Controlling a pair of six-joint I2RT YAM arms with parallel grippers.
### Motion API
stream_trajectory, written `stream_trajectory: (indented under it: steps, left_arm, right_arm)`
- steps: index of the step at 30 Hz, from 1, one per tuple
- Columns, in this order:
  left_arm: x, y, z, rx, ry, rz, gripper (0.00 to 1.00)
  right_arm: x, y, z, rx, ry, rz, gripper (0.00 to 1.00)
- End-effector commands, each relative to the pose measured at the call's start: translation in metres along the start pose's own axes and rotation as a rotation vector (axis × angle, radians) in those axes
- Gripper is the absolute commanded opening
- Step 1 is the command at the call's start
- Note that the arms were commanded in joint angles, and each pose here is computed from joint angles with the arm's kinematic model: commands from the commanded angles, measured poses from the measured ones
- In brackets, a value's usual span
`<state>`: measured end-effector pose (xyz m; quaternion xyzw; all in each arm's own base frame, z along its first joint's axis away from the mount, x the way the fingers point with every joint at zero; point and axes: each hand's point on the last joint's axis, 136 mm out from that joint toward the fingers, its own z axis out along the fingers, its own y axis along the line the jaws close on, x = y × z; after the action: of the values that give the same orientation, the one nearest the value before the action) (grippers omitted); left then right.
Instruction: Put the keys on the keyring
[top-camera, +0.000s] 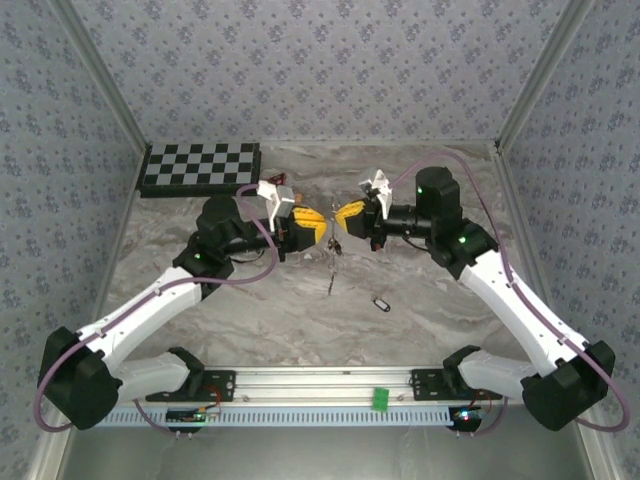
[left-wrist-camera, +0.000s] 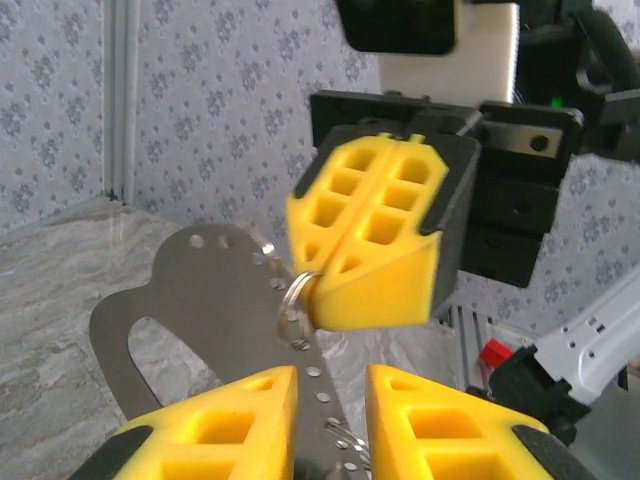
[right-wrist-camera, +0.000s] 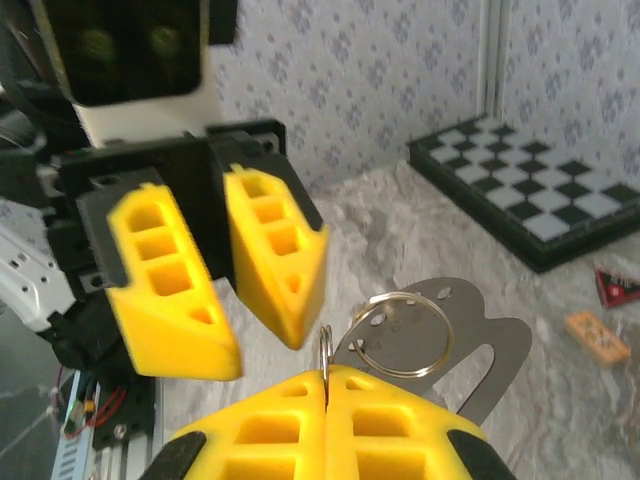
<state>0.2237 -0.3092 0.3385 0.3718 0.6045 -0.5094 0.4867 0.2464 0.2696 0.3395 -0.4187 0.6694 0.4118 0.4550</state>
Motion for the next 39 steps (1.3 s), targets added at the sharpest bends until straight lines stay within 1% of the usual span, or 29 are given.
stream_trajectory:
  steps: [1,2,5,11,14,22,33,35,38,39]
  left_arm:
    - [-0.014,-0.012,-0.004,0.033,0.008,0.076,0.25]
    - [-0.012,-0.012,-0.004,0.032,0.018,0.078,0.25]
    - [-0.006,-0.009,-0.003,0.026,0.048,0.086,0.25]
    - [0.001,-0.005,-0.001,0.020,0.082,0.092,0.25]
    - [0.005,-0.005,0.001,0.028,0.095,0.090,0.25]
    - [0.008,-0.005,0.002,0.044,0.109,0.088,0.24]
    - [0.018,-0.004,0.008,0.077,0.149,0.062,0.24]
    - [0.018,-0.005,0.009,0.086,0.149,0.061,0.21]
    - [0.016,-0.008,0.009,0.102,0.144,0.062,0.04]
    - [0.016,-0.009,0.009,0.107,0.146,0.062,0.00]
  right_arm:
    - [0.014,0.004,0.000,-0.007,0.112,0.017,0.00]
    - [0.011,0.005,0.000,-0.011,0.122,0.008,0.00]
    - [0.015,0.007,0.002,-0.022,0.179,0.006,0.00]
    - [0.019,0.016,0.006,-0.073,0.253,0.003,0.00]
    - [0.020,0.018,0.008,-0.090,0.271,0.003,0.00]
    - [0.023,0.023,0.011,-0.109,0.280,-0.009,0.00]
    - [0.018,0.028,0.009,-0.121,0.253,-0.025,0.00]
    - [0.018,0.029,0.009,-0.128,0.251,-0.023,0.00]
    - [0.018,0.029,0.010,-0.132,0.251,-0.021,0.00]
    - [0.019,0.028,0.010,-0.129,0.253,-0.019,0.00]
